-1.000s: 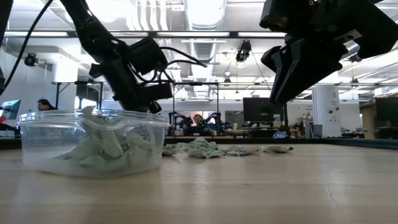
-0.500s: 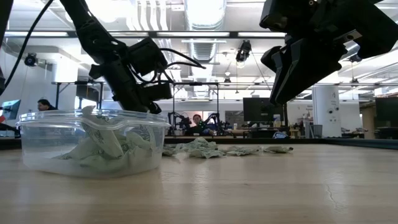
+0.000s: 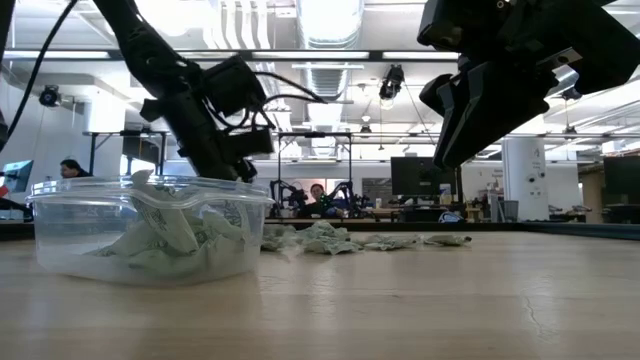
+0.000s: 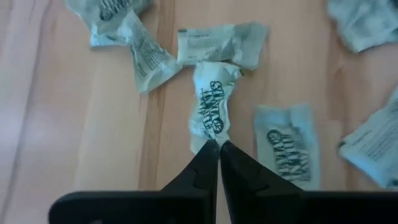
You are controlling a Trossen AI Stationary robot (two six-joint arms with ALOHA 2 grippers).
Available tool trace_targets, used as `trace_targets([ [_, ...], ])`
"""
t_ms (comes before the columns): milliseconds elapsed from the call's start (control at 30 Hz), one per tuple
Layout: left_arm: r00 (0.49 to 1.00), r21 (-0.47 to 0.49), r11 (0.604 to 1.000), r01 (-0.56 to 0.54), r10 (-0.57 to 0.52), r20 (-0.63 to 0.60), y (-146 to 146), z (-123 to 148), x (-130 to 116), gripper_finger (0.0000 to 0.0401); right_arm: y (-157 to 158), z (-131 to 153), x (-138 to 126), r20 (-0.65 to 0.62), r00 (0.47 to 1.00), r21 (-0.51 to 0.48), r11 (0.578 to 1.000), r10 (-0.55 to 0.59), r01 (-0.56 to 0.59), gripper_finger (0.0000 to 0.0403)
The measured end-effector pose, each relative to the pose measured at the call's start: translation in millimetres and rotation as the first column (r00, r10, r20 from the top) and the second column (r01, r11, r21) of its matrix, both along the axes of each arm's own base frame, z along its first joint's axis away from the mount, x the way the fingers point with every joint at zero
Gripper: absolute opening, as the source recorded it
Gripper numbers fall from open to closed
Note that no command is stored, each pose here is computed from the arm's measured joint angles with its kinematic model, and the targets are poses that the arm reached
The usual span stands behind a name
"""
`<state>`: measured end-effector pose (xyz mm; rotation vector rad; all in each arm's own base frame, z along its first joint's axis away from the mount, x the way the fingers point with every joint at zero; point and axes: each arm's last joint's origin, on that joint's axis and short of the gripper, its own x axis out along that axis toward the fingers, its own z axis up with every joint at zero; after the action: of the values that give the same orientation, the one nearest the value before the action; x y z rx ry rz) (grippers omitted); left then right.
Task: Pick and place Stevia / Truvia into bins
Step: Put the stevia packet into the transparent container
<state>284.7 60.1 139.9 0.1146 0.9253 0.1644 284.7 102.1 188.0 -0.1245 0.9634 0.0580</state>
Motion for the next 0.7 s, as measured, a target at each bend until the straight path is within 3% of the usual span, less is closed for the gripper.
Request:
trace_targets([
  [467,0.995,-0.029,0.997,0.078,-0.076,0.057,-34,36,-18,0.0,-1,-4,-2,-0.001,1.0,-0.001,1.0,-0.001,0.001,0.0062],
  [700,0.977,-0.079,0.976,0.202,-0.195,0.085,-66,55,-32,0.0,-1,-7,-2,0.01,1.0,0.003,1.0,-0.001,0.001,0.0059],
])
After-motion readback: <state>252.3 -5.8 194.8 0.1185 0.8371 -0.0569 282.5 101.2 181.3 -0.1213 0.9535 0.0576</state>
